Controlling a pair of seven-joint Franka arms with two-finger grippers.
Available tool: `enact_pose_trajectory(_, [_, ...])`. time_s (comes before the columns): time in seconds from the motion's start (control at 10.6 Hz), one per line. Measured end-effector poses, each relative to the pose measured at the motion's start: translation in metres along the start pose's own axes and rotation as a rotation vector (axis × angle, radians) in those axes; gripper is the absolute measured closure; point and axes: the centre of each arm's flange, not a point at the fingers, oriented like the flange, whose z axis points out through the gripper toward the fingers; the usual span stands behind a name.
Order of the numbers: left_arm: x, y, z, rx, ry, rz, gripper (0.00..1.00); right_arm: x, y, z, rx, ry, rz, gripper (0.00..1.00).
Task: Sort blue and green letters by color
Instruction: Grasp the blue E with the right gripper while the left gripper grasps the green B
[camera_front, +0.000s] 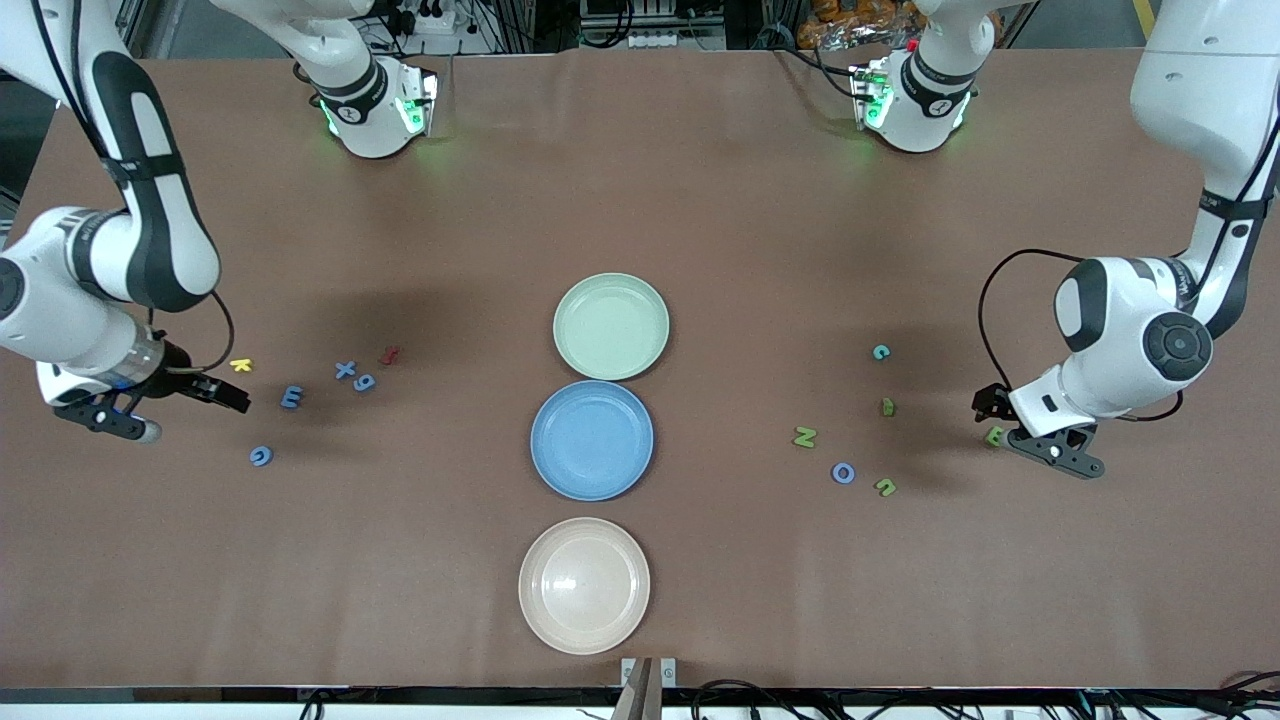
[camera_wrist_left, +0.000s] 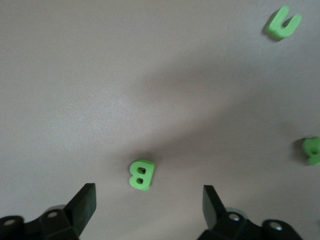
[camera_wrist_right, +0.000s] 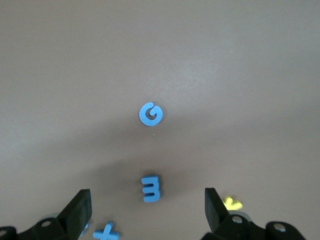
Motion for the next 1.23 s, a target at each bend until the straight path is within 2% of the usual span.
enact_pose_trajectory(0.19, [-0.002,-0.009,0.020,-0.007,0.008,0.052,0.13,-0.010,-0.003,0.029,0.006,0.001,0.002,0.00])
enact_pose_trajectory(0.38, [0.002,-0.012,0.029,-0.015,0.006,0.082,0.14,-0.021,-0.005,0.054,0.005,0.017,-0.002,0.00])
enact_pose_trajectory(0.57, [0.003,-0.016,0.036,-0.019,0.005,0.092,0.22,-0.035,-0.002,0.080,0.001,0.033,0.001,0.00])
enact_pose_trajectory(0.95, [0.003,-0.023,0.042,-0.016,0.002,0.094,0.25,-0.050,-0.001,0.105,-0.003,0.032,-0.002,0.00])
enact_pose_trajectory(1.23, [-0.008,-0.042,0.044,-0.016,0.000,0.102,0.28,-0.059,-0.005,0.120,-0.002,0.034,-0.010,0.06])
